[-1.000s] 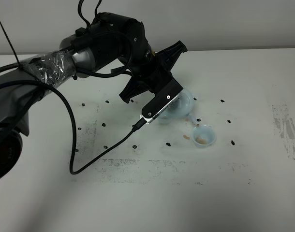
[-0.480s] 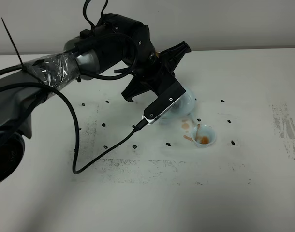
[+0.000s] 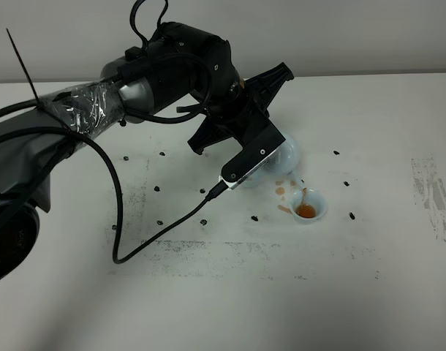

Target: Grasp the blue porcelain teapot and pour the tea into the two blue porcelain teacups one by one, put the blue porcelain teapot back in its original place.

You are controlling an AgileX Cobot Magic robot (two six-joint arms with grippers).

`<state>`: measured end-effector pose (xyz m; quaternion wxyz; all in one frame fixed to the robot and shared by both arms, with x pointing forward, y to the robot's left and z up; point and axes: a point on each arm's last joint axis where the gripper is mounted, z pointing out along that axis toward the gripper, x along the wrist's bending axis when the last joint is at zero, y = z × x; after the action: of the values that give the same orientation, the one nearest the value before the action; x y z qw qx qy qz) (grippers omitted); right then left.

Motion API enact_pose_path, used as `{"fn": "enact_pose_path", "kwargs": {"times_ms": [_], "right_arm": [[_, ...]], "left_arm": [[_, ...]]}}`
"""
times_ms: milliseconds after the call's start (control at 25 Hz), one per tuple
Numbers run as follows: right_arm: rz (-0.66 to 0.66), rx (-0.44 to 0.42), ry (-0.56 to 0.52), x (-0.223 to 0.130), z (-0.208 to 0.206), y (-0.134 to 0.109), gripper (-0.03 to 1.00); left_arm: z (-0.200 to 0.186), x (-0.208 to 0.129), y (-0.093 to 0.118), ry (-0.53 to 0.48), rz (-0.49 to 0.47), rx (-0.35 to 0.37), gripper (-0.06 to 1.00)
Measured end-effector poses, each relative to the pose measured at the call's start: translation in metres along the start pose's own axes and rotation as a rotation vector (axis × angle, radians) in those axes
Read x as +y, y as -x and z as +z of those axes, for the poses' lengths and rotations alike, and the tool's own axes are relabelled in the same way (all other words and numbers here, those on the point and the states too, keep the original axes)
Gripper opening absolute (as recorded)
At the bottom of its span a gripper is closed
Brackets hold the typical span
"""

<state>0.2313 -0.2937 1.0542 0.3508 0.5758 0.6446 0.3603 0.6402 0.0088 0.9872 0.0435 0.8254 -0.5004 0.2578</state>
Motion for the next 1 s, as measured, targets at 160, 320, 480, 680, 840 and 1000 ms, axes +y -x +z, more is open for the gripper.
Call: {"fn": "enact_pose_path", "kwargs": {"times_ms": [160, 320, 480, 680, 840, 1000], "right_arm": [[0.0, 0.0, 0.0, 0.0, 0.0, 0.0, 0.56], [0.0, 0.0, 0.0, 0.0, 0.0, 0.0, 0.56], [0.0, 0.0, 0.0, 0.0, 0.0, 0.0, 0.56], [0.0, 0.0, 0.0, 0.0, 0.0, 0.0, 0.56], [0.0, 0.0, 0.0, 0.0, 0.0, 0.0, 0.56], [0.0, 0.0, 0.0, 0.0, 0.0, 0.0, 0.56]], "left_arm": [[0.0, -0.001, 0.0005, -0.011, 0.01, -0.006, 0.04], [0.0, -0.0013, 0.0006, -0.015, 0.014, -0.007, 0.04], [0.0, -0.0001, 0.0, -0.013, 0.015, -0.006, 0.04], [0.0, 0.0001, -0.0003, -0.013, 0.015, -0.004, 0.04], [0.0, 0.0002, -0.0009, -0.016, 0.015, 0.0, 0.04], [0.0, -0.0002, -0.0008, -0.02, 0.019, 0.0, 0.04]]}}
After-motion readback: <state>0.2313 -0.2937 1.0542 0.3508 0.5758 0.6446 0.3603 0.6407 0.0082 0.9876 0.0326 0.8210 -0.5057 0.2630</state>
